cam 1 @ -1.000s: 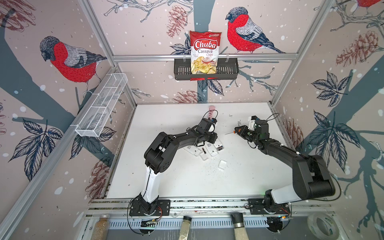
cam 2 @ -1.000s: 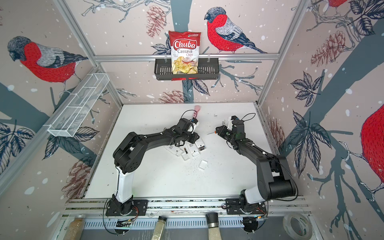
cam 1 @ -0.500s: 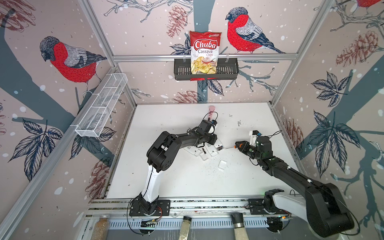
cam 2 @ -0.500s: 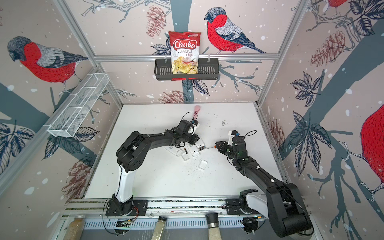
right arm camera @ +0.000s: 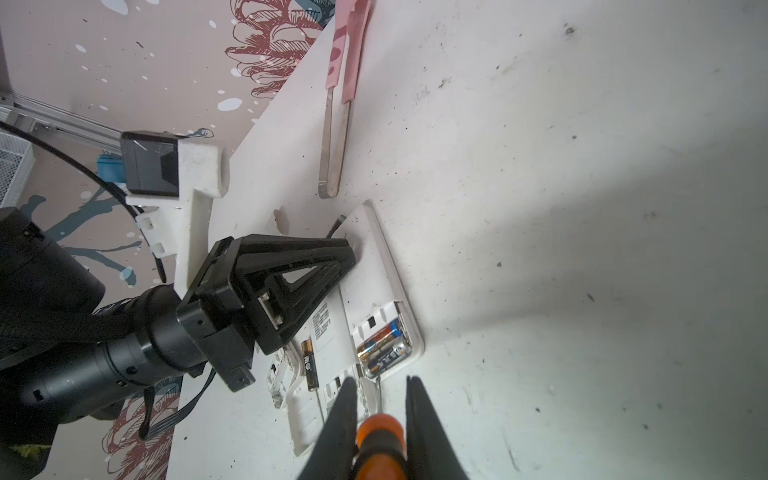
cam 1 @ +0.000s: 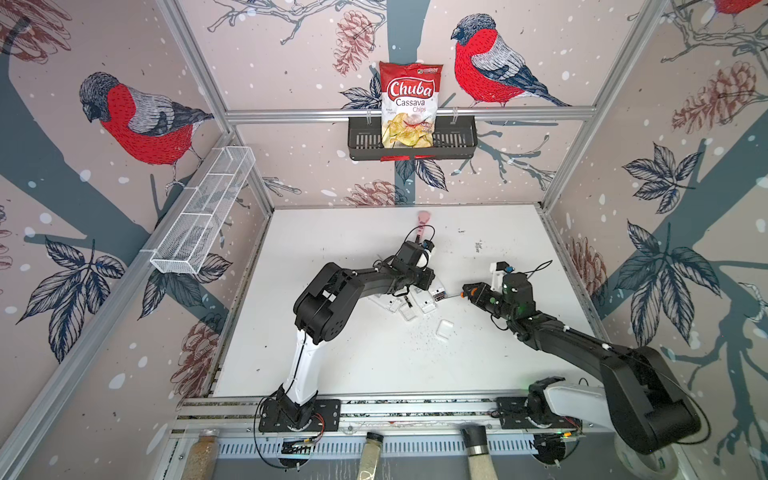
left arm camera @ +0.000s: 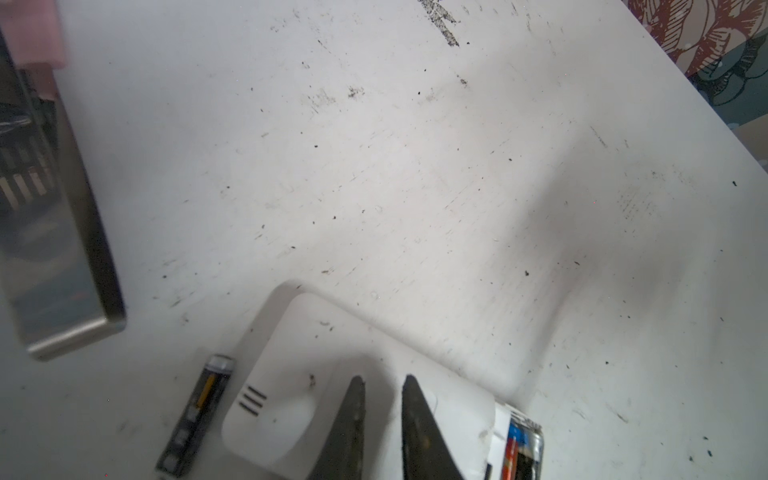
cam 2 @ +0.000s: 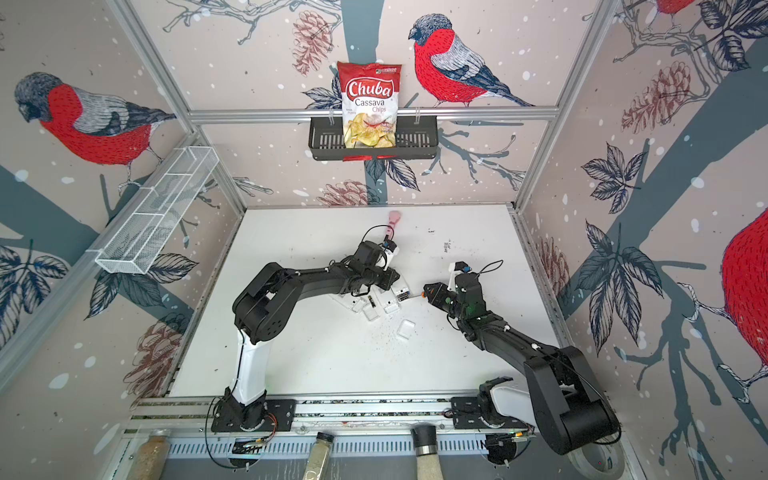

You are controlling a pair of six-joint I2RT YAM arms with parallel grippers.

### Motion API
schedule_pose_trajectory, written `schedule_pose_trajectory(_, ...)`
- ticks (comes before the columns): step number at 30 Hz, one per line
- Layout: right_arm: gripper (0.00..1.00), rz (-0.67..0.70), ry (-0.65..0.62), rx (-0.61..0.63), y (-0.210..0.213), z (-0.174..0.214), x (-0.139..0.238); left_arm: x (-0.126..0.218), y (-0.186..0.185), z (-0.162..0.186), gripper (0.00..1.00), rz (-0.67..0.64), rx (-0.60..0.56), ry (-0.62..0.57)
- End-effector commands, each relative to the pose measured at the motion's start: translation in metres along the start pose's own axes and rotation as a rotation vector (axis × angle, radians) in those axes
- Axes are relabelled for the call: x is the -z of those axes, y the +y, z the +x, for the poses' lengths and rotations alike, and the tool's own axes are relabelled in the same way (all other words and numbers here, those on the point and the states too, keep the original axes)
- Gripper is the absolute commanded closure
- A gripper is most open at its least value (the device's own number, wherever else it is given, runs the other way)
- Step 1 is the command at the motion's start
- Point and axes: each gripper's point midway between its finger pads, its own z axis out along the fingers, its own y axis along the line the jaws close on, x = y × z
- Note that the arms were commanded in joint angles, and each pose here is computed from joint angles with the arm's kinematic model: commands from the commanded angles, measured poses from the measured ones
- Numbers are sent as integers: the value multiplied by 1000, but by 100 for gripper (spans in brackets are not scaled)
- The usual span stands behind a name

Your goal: Unload the batteries from the remote control

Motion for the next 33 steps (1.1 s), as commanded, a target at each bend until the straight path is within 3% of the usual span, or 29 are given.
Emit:
schedule_pose_trajectory(1,100,-33,-38,7,8,-9,-1,-3,10,32,81,-34,35,111)
schedule_pose_trajectory(33,100,-31,-55,-91,-15,-4,-22,0,10,32,81,-28,39,105)
